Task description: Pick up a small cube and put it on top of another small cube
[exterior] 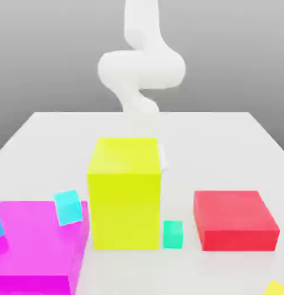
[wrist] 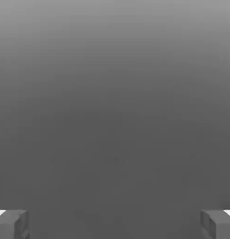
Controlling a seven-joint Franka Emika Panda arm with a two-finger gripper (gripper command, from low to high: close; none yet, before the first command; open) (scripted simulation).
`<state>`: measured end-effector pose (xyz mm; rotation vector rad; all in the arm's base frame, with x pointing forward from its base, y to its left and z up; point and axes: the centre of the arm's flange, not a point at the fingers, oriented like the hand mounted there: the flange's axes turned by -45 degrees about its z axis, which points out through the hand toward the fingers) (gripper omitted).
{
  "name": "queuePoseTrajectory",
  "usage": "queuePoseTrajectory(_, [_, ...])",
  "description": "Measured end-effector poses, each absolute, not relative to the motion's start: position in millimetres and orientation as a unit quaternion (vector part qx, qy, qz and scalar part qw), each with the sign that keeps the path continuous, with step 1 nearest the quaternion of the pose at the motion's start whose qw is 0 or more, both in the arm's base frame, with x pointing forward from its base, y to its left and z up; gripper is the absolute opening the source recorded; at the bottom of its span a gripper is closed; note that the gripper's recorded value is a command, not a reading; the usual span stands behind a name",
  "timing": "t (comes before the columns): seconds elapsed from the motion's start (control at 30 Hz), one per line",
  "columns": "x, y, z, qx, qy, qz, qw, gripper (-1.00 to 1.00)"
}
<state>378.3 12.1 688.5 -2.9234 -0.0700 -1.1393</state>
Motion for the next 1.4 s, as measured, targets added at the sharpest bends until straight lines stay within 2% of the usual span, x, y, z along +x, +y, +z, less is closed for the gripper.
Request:
queuePoseTrajectory(0.27, [468.6, 63.1, 598.6, -0.954, -0.120, -0.275, -0.001, 0.00])
queuePoseTrajectory(0.53, [528.5, 125.5, 485.5, -0.958, -0.219, -0.187, -0.002, 0.00])
queuePoseTrajectory(0.8, [552.7, 192.2, 353.3, -0.943, -0.318, -0.097, -0.001, 0.00])
queuePoseTrajectory(1.03, [542.9, 241.7, 228.0, -0.916, -0.400, -0.018, 0.000, 0.00])
queuePoseTrajectory(1.17, [538.2, 251.5, 160.2, -0.909, -0.416, -0.001, 0.000, 0.00])
queuePoseTrajectory(1.2, [537.6, 251.6, 144.9, -0.909, -0.417, -0.001, 0.000, -1.00])
queuePoseTrajectory(1.4, [537.0, 251.7, 137.3, -0.909, -0.417, 0.000, 0.000, -1.00])
